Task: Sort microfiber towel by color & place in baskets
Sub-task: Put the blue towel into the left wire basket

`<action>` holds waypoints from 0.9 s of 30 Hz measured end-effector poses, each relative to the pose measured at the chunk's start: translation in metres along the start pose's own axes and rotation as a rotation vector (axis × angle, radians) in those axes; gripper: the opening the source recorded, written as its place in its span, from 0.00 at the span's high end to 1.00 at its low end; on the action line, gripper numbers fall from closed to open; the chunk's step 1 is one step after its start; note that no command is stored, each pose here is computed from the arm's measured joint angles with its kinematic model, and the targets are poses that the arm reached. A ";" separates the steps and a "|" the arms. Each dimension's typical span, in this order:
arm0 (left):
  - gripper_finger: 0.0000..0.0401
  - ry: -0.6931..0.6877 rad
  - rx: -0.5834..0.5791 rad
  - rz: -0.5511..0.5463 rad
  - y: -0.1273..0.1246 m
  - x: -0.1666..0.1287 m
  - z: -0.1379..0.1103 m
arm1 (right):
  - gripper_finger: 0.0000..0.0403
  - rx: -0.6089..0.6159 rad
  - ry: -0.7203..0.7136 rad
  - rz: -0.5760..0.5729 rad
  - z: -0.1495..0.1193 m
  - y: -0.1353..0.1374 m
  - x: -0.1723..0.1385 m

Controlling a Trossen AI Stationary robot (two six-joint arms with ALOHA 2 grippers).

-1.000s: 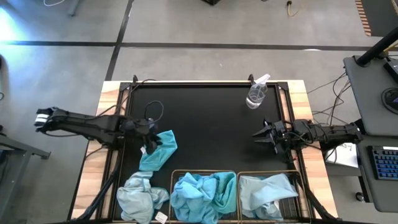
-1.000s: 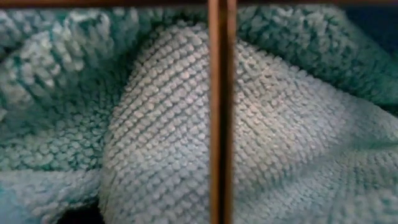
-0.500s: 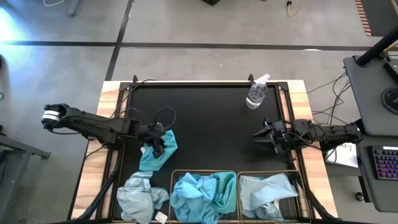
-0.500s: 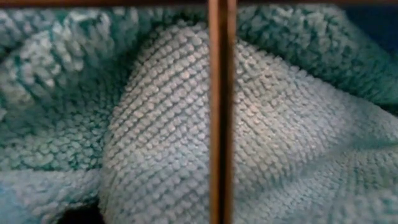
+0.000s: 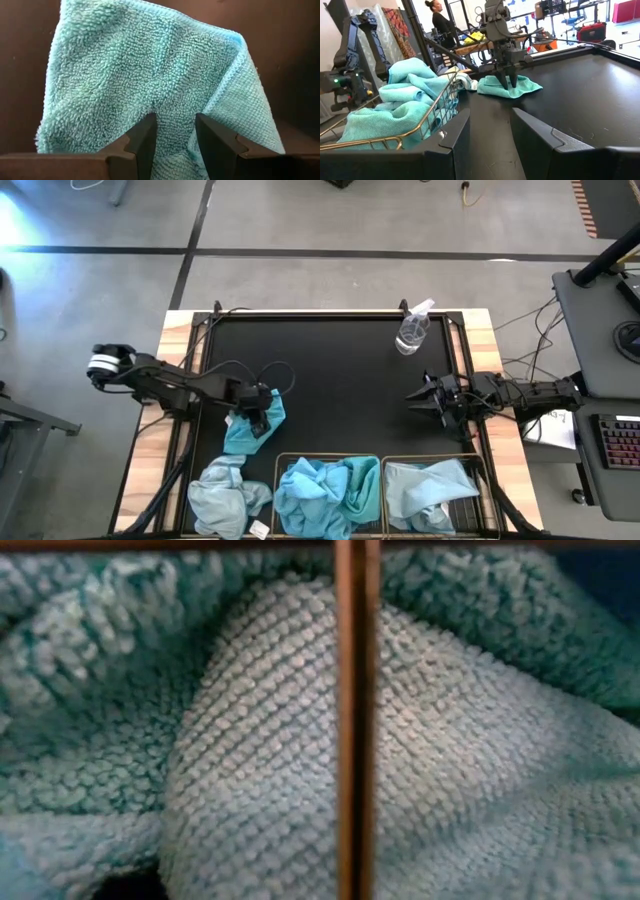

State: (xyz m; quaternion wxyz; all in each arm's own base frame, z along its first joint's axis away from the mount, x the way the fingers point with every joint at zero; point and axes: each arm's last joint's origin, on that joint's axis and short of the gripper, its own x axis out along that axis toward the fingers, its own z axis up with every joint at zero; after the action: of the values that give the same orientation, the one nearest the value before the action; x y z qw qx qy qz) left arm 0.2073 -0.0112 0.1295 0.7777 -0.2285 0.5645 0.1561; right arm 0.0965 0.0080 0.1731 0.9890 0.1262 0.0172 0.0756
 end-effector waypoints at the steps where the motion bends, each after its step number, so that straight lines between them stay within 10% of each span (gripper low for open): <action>1: 0.69 0.009 0.017 0.007 0.000 0.000 0.000 | 0.67 0.000 0.000 0.000 0.000 0.000 0.000; 27: 0.69 0.045 0.012 0.092 0.007 -0.011 -0.007 | 0.67 0.003 0.023 -0.007 -0.002 0.000 0.000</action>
State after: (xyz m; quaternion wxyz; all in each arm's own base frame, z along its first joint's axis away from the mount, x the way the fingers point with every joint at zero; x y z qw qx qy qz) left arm 0.1948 -0.0093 0.1368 0.7583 -0.2010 0.5925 0.1830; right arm 0.0968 0.0080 0.1715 0.9888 0.1267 0.0289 0.0737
